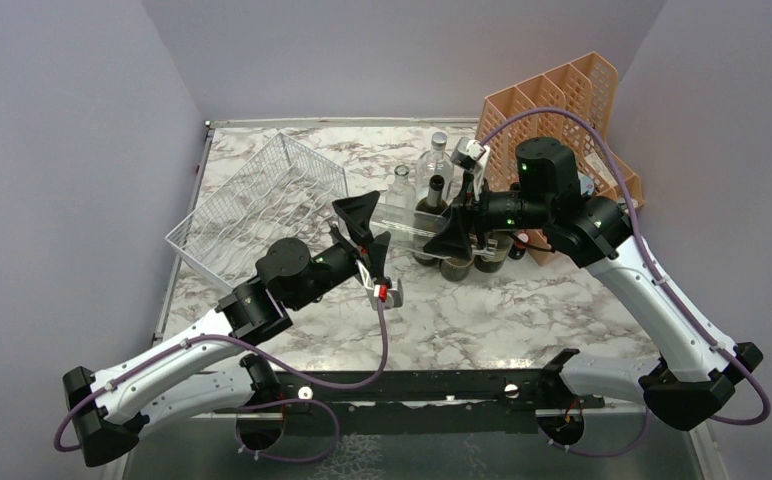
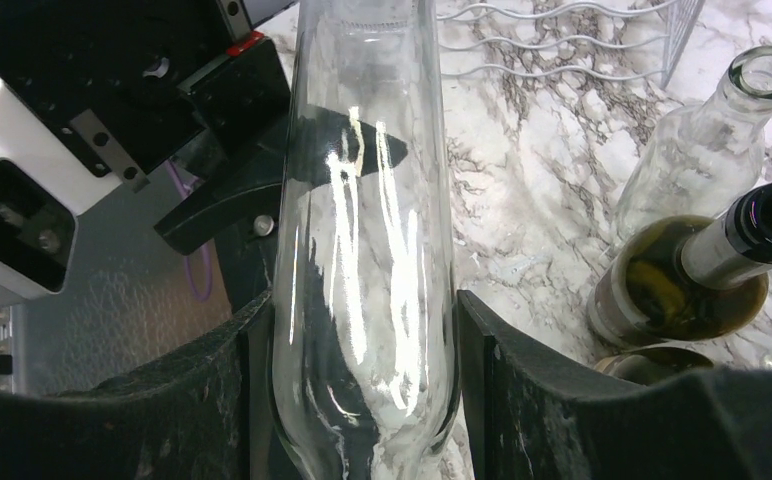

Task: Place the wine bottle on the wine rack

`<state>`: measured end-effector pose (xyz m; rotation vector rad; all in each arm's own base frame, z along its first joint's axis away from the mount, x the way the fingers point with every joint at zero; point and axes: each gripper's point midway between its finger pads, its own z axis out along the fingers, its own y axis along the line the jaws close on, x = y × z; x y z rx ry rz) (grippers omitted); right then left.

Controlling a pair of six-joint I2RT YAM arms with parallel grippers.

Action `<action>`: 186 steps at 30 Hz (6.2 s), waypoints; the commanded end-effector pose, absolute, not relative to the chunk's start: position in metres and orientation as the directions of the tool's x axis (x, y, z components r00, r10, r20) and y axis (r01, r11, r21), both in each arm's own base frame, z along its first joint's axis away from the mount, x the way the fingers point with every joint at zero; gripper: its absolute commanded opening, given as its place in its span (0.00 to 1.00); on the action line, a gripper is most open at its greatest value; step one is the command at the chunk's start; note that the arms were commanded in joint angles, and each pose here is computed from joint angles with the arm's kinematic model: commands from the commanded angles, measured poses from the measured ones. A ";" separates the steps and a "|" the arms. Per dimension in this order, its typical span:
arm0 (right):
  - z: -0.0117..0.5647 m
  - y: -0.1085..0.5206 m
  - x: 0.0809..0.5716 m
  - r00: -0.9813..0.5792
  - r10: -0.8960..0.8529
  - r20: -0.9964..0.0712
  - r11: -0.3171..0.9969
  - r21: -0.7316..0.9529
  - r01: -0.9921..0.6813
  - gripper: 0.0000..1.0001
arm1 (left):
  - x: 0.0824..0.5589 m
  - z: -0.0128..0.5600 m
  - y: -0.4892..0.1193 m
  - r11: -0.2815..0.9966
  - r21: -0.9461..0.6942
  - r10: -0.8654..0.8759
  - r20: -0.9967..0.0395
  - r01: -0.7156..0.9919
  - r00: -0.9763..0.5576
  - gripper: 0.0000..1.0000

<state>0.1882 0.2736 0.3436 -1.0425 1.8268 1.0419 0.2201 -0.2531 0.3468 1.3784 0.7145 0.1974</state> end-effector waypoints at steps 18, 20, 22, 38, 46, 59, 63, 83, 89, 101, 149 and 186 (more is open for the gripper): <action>0.332 0.312 0.229 -0.367 -0.139 -0.920 0.424 0.279 -0.862 0.01 | 0.178 0.430 -0.173 0.742 0.423 0.087 -0.830 0.521 0.550 0.99; 0.322 0.326 0.222 -0.366 -0.156 -0.917 0.415 0.276 -0.867 0.01 | 0.178 0.447 -0.155 0.804 0.300 0.003 -0.866 0.513 0.500 0.99; 0.311 0.337 0.216 -0.370 -0.174 -0.913 0.424 0.269 -0.864 0.01 | 0.179 0.459 -0.140 0.846 0.175 -0.076 -0.895 0.503 0.439 0.99; 0.197 0.392 0.232 -0.327 -0.281 -0.902 0.557 0.124 -0.821 0.01 | 0.199 0.464 -0.095 0.926 -0.235 -0.291 -0.943 0.296 0.163 0.99; 0.164 0.404 0.266 -0.296 -0.247 -0.923 0.646 0.071 -0.760 0.01 | 0.192 0.468 -0.099 0.910 -0.231 -0.290 -0.948 0.345 0.131 0.99; 0.153 0.424 0.306 -0.221 -0.195 -0.955 0.724 0.012 -0.690 0.01 | 0.191 0.465 -0.103 0.910 -0.197 -0.255 -0.960 0.364 0.118 0.99; 0.156 0.427 0.309 -0.194 -0.186 -0.963 0.721 0.000 -0.693 0.01 | 0.191 0.462 -0.102 0.912 -0.202 -0.256 -0.960 0.357 0.113 0.99; 0.161 0.468 0.354 -0.065 -0.207 -0.976 0.743 -0.114 -0.659 0.01 | 0.203 0.450 -0.117 0.931 -0.123 -0.165 -0.982 0.345 0.096 0.99; 0.166 0.482 0.374 0.019 -0.213 -0.977 0.746 -0.175 -0.642 0.01 | 0.201 0.454 -0.115 0.929 -0.126 -0.170 -0.981 0.349 0.098 0.99; 0.155 0.503 0.417 0.096 -0.246 -0.965 0.745 -0.251 -0.618 0.01 | 0.201 0.451 -0.116 0.925 -0.125 -0.168 -0.982 0.357 0.092 0.99; 0.149 0.511 0.438 0.010 -0.225 -0.974 0.699 -0.168 -0.695 0.84 | 0.195 0.449 -0.125 0.900 -0.146 -0.191 -0.979 0.410 0.071 0.99; 0.119 0.445 0.404 -0.229 -0.571 -0.788 0.687 -0.307 -0.659 0.63 | 0.193 0.443 -0.123 0.898 -0.146 -0.191 -0.979 0.414 0.069 0.99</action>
